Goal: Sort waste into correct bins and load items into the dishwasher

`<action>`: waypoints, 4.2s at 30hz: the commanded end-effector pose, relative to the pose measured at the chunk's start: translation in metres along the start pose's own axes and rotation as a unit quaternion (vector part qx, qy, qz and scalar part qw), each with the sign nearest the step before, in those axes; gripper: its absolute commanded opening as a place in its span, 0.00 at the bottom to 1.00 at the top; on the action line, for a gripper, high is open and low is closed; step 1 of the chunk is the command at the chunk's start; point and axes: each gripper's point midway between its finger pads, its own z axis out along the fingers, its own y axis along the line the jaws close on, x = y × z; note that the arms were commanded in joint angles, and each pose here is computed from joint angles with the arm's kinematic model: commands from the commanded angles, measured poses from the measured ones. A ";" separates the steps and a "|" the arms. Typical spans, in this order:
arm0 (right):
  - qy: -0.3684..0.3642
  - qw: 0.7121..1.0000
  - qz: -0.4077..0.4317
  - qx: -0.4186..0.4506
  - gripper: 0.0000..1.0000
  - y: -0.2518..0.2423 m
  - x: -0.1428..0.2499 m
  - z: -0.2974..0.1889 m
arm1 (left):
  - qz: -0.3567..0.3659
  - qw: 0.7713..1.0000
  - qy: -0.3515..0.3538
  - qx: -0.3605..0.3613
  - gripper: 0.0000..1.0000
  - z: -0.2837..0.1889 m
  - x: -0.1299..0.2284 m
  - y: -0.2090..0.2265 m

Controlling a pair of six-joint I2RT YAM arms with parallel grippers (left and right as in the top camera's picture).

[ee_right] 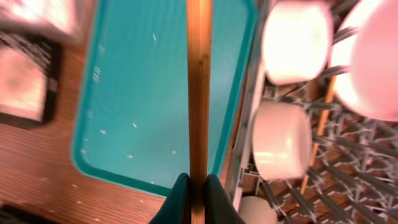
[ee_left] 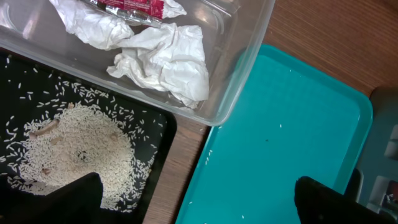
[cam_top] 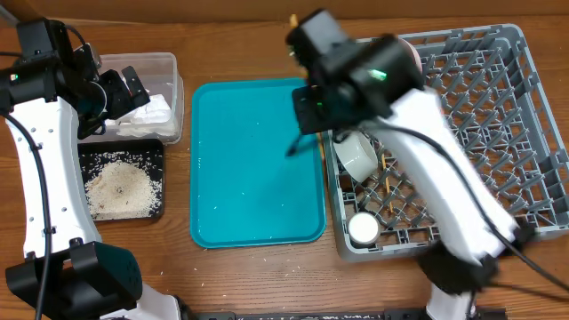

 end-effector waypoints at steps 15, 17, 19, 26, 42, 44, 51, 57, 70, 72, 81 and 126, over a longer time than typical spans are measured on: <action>0.172 0.960 0.133 0.175 0.04 -0.197 0.121 0.075 | 0.009 1.000 -0.017 0.000 1.00 -0.011 -0.006 -0.002; 0.178 0.959 0.133 0.175 0.09 -0.200 0.127 0.085 | 0.009 1.000 -0.017 0.000 1.00 -0.011 -0.006 -0.002; 0.178 0.959 0.133 0.175 0.16 -0.200 0.129 0.090 | 0.009 1.000 -0.017 0.000 1.00 -0.011 -0.006 -0.002; 0.173 0.960 0.137 0.174 0.33 -0.200 0.127 0.090 | 0.009 1.000 -0.017 0.000 1.00 -0.011 -0.006 -0.002; -0.019 0.992 0.125 -0.024 1.00 -0.114 0.085 -0.047 | 0.009 1.000 -0.017 0.000 1.00 -0.011 -0.006 -0.002; -0.043 0.990 0.119 -0.054 1.00 -0.103 0.084 -0.060 | 0.009 1.000 -0.017 0.000 1.00 -0.011 -0.006 -0.002; -0.080 0.990 0.115 -0.033 1.00 -0.111 0.096 -0.085 | 0.009 1.000 -0.017 0.000 1.00 -0.011 -0.006 -0.002; -0.178 0.978 0.106 -0.005 1.00 -0.123 0.082 -0.116 | 0.009 1.000 -0.017 0.000 1.00 -0.011 -0.006 -0.002; -0.421 0.904 0.072 0.000 1.00 -0.159 0.096 -0.100 | 0.009 1.000 -0.017 0.000 1.00 -0.011 -0.006 -0.002; -0.443 0.894 0.066 -0.007 1.00 -0.160 0.104 -0.082 | 0.009 1.000 -0.017 0.000 1.00 -0.011 -0.006 -0.002; -0.524 0.851 0.030 -0.030 1.00 -0.162 0.134 -0.003 | 0.009 1.000 -0.017 0.000 1.00 -0.011 -0.006 -0.002; -0.560 0.828 0.027 -0.022 1.00 -0.170 0.162 0.045 | 0.008 1.000 -0.016 -0.002 1.00 -0.011 -0.004 0.000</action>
